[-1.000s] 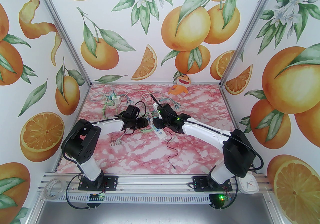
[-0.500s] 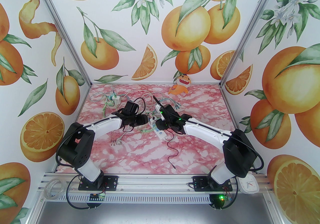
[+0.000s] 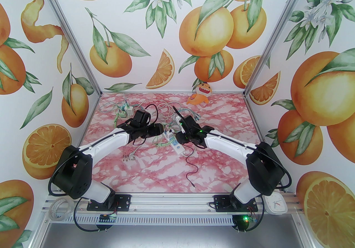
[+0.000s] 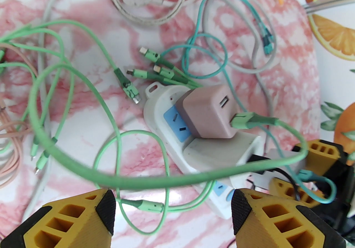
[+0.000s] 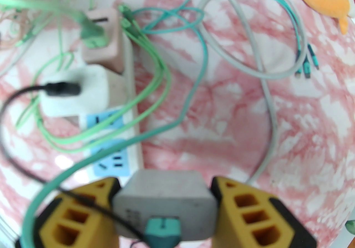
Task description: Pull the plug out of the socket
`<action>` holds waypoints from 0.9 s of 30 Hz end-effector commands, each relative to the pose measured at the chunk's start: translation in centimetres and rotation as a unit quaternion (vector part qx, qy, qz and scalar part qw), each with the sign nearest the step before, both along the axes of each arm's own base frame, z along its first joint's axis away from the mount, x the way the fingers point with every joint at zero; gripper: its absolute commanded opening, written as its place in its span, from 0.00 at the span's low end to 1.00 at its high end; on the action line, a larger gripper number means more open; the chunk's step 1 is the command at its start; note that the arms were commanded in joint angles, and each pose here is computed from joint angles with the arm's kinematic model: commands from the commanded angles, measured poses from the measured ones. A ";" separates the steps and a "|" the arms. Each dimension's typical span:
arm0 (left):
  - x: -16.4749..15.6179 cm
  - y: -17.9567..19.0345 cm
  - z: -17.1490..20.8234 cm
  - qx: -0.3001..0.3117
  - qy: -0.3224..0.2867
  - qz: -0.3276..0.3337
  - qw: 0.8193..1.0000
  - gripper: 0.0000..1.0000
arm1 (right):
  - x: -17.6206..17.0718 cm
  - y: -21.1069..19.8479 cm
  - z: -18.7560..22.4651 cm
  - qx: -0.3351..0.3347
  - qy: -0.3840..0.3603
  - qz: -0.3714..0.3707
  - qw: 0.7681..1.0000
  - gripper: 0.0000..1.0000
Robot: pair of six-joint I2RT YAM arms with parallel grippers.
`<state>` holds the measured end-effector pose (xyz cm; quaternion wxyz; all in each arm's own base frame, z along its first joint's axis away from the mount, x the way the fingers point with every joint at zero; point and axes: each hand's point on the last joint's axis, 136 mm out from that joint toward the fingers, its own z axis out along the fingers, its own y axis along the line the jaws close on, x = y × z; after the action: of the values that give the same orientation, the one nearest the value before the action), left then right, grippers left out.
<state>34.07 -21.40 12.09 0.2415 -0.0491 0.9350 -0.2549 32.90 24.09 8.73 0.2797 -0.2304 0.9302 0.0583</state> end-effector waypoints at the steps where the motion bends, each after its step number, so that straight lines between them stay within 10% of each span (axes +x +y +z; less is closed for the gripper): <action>1: 0.1 0.6 1.7 0.001 -0.015 0.009 1.000 0.74 | 1.6 -0.9 -0.9 -0.043 -0.013 -0.027 0.999 0.40; 14: -0.5 1.0 2.3 0.001 -0.019 0.013 1.000 0.74 | 2.5 -1.4 -2.0 -0.065 -0.012 -0.052 0.996 0.61; 27: -0.5 1.5 4.2 0.008 -0.039 0.013 0.999 0.75 | 1.2 0.3 5.9 0.039 -0.034 -0.033 0.998 0.91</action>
<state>33.19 -20.18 14.26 0.2608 -0.0531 0.9325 -0.2442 34.65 23.93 11.77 0.3072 -0.1939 0.9307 0.0417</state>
